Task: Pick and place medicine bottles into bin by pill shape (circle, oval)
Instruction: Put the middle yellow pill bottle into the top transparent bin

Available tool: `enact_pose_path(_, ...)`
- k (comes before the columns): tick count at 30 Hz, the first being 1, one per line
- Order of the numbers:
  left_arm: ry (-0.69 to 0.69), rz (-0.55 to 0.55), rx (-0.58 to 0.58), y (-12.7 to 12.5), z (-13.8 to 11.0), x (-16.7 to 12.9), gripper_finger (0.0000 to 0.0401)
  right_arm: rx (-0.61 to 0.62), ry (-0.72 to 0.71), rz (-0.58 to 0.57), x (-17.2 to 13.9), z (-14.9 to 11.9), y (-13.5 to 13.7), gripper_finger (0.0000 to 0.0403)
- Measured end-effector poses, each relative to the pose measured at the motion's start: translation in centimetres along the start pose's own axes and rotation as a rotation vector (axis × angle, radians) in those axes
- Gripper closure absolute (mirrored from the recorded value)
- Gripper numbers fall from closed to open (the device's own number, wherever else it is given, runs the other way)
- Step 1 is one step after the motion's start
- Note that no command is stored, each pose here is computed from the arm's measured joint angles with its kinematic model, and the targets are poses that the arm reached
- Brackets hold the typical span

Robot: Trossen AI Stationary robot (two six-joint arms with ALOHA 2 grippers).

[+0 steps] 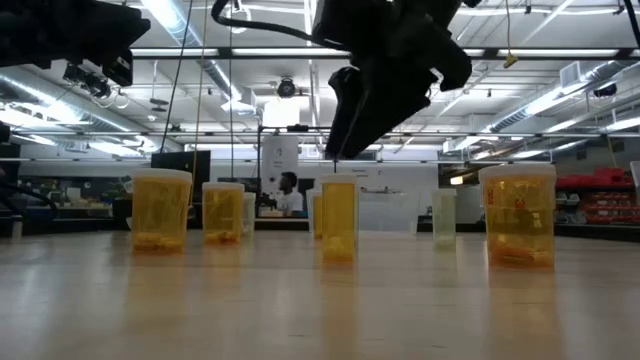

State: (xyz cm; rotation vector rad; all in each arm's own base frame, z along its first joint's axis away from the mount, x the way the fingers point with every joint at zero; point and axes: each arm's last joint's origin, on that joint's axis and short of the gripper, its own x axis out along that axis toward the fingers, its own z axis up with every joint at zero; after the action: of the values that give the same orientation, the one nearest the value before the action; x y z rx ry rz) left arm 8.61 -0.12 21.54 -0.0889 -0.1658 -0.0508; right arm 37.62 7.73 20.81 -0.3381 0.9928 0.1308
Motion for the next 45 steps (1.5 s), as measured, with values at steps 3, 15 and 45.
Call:
enact_pose_path(3, 0.000, 0.000, 0.000, 0.0, 0.0, 0.0, 0.0315, 0.013, -0.011, 0.009, 0.6, -0.5, -0.3, 0.0178)
enact_pose_path(15, 0.000, 0.000, 0.000, 0.0, 0.0, 0.0, 0.0321, 0.047, -0.024, 0.022, 2.2, -2.4, -1.1, 0.0178)
enact_pose_path(45, 0.000, 0.000, 0.000, 0.0, 0.0, 0.0, 0.0321, 0.108, -0.048, -0.017, 2.9, -3.3, -3.4, 0.0264)
